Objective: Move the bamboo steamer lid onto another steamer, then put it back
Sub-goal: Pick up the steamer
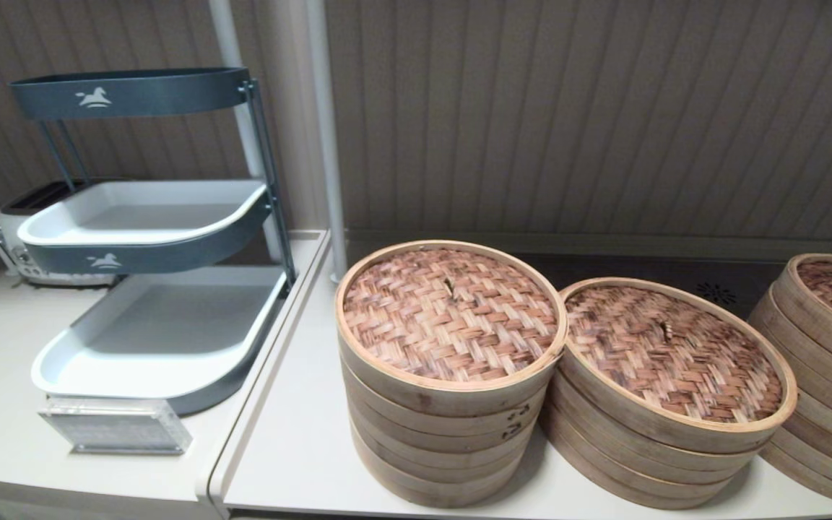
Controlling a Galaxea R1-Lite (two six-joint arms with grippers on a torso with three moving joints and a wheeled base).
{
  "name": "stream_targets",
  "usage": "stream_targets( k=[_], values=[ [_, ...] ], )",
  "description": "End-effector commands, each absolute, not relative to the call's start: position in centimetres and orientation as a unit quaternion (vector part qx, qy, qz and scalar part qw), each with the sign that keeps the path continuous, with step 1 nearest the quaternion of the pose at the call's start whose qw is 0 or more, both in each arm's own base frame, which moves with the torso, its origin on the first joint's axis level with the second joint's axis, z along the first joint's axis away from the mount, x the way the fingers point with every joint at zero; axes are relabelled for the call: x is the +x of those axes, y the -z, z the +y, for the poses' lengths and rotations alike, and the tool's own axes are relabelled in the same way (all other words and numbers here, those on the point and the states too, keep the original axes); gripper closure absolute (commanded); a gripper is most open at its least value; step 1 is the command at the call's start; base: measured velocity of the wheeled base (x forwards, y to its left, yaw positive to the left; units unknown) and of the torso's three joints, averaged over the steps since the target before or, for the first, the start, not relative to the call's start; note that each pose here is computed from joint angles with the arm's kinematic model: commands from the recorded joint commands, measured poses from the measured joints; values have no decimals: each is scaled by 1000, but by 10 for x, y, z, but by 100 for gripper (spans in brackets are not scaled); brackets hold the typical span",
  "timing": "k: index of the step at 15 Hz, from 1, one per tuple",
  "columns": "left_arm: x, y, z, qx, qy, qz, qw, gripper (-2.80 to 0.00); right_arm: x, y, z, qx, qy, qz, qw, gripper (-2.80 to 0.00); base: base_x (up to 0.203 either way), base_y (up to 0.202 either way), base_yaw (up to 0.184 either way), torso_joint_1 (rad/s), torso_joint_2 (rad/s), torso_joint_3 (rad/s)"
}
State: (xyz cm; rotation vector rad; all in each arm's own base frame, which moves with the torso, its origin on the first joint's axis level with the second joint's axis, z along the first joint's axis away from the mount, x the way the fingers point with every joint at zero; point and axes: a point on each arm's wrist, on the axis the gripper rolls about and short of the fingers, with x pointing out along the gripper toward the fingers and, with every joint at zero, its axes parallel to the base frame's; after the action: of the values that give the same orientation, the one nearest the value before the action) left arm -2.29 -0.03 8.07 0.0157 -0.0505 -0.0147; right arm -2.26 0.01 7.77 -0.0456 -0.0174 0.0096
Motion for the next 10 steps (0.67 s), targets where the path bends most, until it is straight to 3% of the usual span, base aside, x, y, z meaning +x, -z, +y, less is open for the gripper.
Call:
stream_targets(
  k=[1, 5, 10],
  values=[
    [-21, -73, 0, 7, 8, -12, 1000, 0, -22, -75, 0, -25, -6, -1, 1000, 0, 0, 0, 0, 0, 0, 0],
    [-21, -73, 0, 7, 8, -12, 1000, 0, -24, -75, 0, -28, -5, 36, 999, 0, 0, 0, 0, 0, 0, 0],
    [-21, -73, 0, 8, 8, -12, 1000, 0, -52, -146, 1, -27, -23, -13, 999, 0, 0, 0, 0, 0, 0, 0]
  ],
)
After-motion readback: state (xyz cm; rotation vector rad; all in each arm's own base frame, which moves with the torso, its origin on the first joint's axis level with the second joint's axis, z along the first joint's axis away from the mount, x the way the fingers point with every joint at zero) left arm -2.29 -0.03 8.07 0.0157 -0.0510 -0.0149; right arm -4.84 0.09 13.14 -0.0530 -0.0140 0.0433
